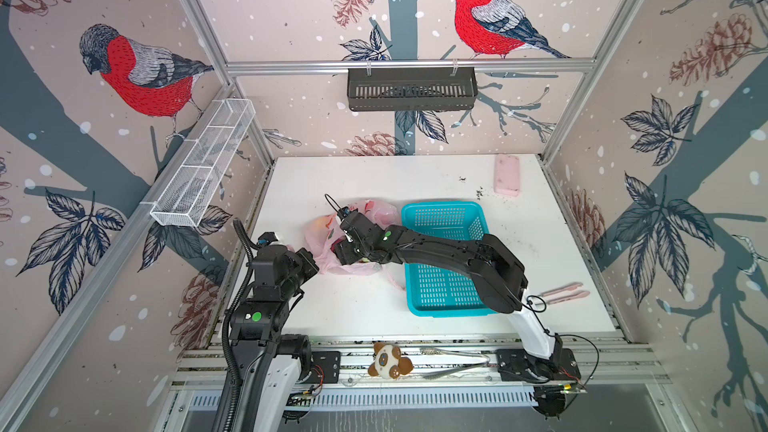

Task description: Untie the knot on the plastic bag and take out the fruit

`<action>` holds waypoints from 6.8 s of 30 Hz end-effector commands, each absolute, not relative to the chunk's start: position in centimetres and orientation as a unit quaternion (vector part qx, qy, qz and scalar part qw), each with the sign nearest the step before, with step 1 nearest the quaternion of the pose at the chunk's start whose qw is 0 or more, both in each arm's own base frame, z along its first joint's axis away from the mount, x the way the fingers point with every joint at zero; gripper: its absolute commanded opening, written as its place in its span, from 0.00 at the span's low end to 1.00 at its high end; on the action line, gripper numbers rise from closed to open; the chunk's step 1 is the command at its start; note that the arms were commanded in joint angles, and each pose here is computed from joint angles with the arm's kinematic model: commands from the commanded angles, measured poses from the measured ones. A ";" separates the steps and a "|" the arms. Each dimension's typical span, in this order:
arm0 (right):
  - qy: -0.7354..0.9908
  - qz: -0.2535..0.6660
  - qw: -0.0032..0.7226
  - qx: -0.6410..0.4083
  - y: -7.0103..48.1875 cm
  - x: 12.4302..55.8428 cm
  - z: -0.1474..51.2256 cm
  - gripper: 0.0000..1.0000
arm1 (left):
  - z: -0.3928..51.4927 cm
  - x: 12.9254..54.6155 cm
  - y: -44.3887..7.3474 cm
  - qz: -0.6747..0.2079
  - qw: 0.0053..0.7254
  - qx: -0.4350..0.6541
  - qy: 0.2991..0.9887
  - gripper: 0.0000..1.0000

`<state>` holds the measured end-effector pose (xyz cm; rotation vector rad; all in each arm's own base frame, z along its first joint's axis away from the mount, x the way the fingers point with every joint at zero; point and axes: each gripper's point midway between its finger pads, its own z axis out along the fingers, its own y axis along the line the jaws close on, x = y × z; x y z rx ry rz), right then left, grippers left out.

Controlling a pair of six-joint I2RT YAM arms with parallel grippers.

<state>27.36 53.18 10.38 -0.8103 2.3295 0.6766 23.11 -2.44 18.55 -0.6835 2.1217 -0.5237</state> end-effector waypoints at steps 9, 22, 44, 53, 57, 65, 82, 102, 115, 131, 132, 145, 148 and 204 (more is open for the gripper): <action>0.873 0.237 0.322 -0.279 51.7 28.0 12.8 0.61 | 19.0 25.4 -1.6 -0.188 0.443 -0.267 0.835 0.00; 0.886 0.214 0.345 -0.222 49.5 30.1 12.1 0.60 | 19.6 25.2 -0.6 -0.157 0.456 -0.269 0.834 0.00; 0.851 0.257 0.368 -0.274 50.0 29.1 15.6 0.58 | 21.1 26.6 -0.4 -0.151 0.480 -0.257 0.825 0.00; 0.815 0.262 0.395 -0.333 51.3 26.5 17.6 0.57 | 22.2 29.0 -0.4 -0.148 0.496 -0.246 0.820 0.00; 0.803 0.272 0.409 -0.336 51.3 26.1 19.0 0.56 | 22.0 29.8 -0.1 -0.135 0.496 -0.242 0.823 0.00; 0.778 0.280 0.440 -0.350 51.2 25.2 21.0 0.56 | 21.9 31.1 0.5 -0.109 0.499 -0.234 0.827 0.00; 0.740 0.301 0.485 -0.355 50.9 24.6 24.3 0.55 | 24.2 32.3 2.0 -0.055 0.531 -0.219 0.817 0.00; 0.714 0.338 0.535 -0.300 52.0 26.2 28.5 0.53 | 24.9 30.3 1.0 -0.082 0.553 -0.195 0.806 0.00; 0.683 0.362 0.563 -0.293 53.8 26.1 31.8 0.53 | 24.4 29.4 0.0 -0.102 0.552 -0.168 0.810 0.00; 0.687 0.330 0.594 -0.257 52.2 29.1 35.4 0.53 | 23.2 27.9 -1.5 -0.151 0.549 -0.158 0.807 0.00; 0.690 0.326 0.595 -0.253 51.9 29.4 35.5 0.53 | 23.2 27.8 -1.6 -0.152 0.550 -0.157 0.806 0.00; 0.757 0.228 0.592 -0.156 40.4 33.1 33.6 0.52 | 23.3 26.9 -1.7 -0.152 0.548 -0.149 0.809 0.00; 0.772 0.208 0.587 -0.126 36.7 33.0 32.6 0.52 | 23.4 26.9 -1.7 -0.152 0.549 -0.147 0.808 0.00; 0.894 0.197 0.391 0.092 28.2 34.2 10.8 0.59 | 23.9 27.2 -1.9 -0.150 0.556 -0.136 0.806 0.00</action>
